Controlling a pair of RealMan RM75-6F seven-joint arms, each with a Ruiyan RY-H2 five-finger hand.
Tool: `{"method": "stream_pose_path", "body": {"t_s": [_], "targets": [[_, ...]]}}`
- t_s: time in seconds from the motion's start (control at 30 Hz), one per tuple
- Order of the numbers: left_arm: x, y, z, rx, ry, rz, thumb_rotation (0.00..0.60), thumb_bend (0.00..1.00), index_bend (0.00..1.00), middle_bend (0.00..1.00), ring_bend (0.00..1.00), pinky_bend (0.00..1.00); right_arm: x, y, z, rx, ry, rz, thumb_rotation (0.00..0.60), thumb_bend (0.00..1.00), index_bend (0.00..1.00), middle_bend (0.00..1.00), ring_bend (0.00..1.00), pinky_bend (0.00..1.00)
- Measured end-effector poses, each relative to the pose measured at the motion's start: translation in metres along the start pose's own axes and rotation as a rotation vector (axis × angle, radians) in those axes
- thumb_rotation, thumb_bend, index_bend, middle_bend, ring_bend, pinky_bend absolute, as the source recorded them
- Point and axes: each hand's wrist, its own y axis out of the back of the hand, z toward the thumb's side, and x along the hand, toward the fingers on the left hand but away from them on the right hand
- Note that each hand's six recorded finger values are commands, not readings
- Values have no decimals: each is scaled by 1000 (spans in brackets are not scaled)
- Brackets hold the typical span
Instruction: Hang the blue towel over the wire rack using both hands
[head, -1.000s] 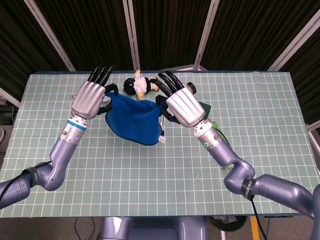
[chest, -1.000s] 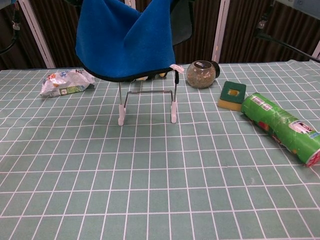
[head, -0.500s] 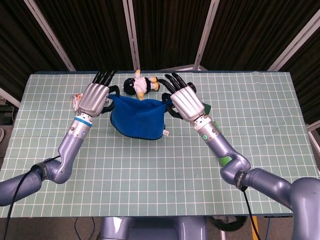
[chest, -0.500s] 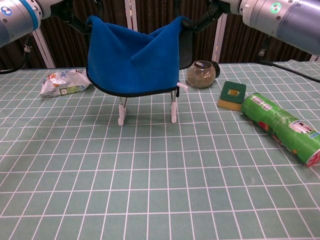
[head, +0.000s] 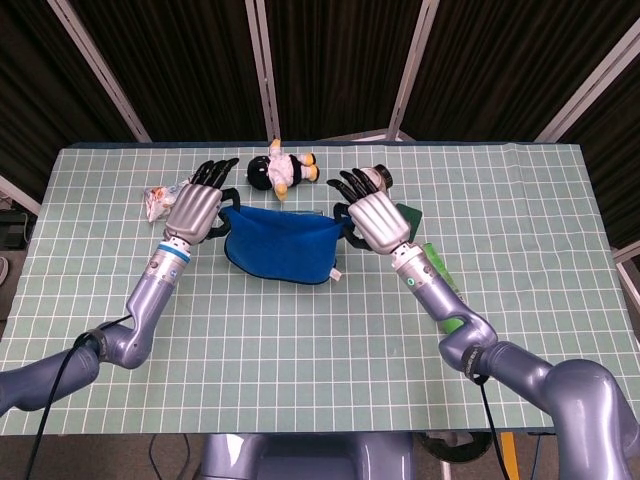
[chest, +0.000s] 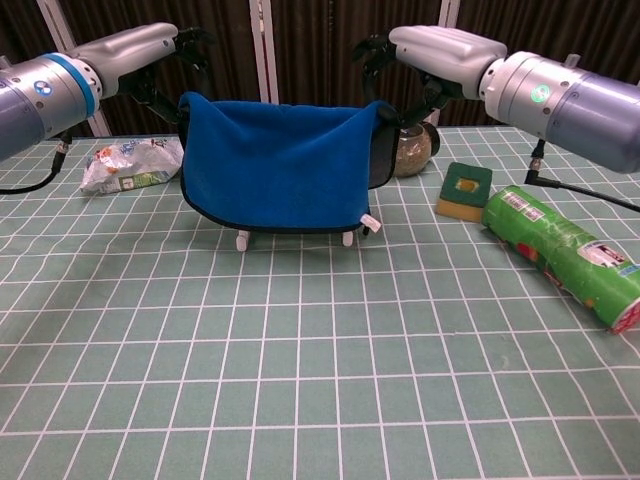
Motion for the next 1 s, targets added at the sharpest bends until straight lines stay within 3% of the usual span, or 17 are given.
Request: {"method": "stream_pose_path", "body": {"t_s": [0.23, 0.77, 0.83, 0.87, 0.93, 1.0], "targets": [[-1, -14, -2, -9, 4, -23, 600, 536, 791, 0, 0, 0, 6, -8, -7, -4, -6, 10, 600, 480, 644, 108, 0, 0], [-6, -21, -11, 6, 15, -38, 600, 536, 773, 0, 0, 0, -1, -11, 2, 26, 10, 13, 600, 468, 644, 109, 0, 0], [-6, -22, -11, 6, 14, -44, 600, 521, 651, 0, 0, 0, -2, -12, 2, 29, 9, 15, 600, 427, 622, 109, 0, 0], [-6, -22, -11, 5, 14, -44, 600, 464, 487, 0, 0, 0, -2, -13, 2, 31, 9, 17, 600, 389, 578, 108, 0, 0], [-6, -22, -11, -3, 14, -44, 600, 258, 114, 0, 0, 0, -1, -14, 1, 27, 7, 30, 600, 196, 360, 89, 0, 0], [-7, -22, -12, -14, 15, -46, 600, 131, 0, 0, 0, 0, -1, -15, 1, 19, 6, 38, 600, 50, 221, 61, 0, 0]]}}
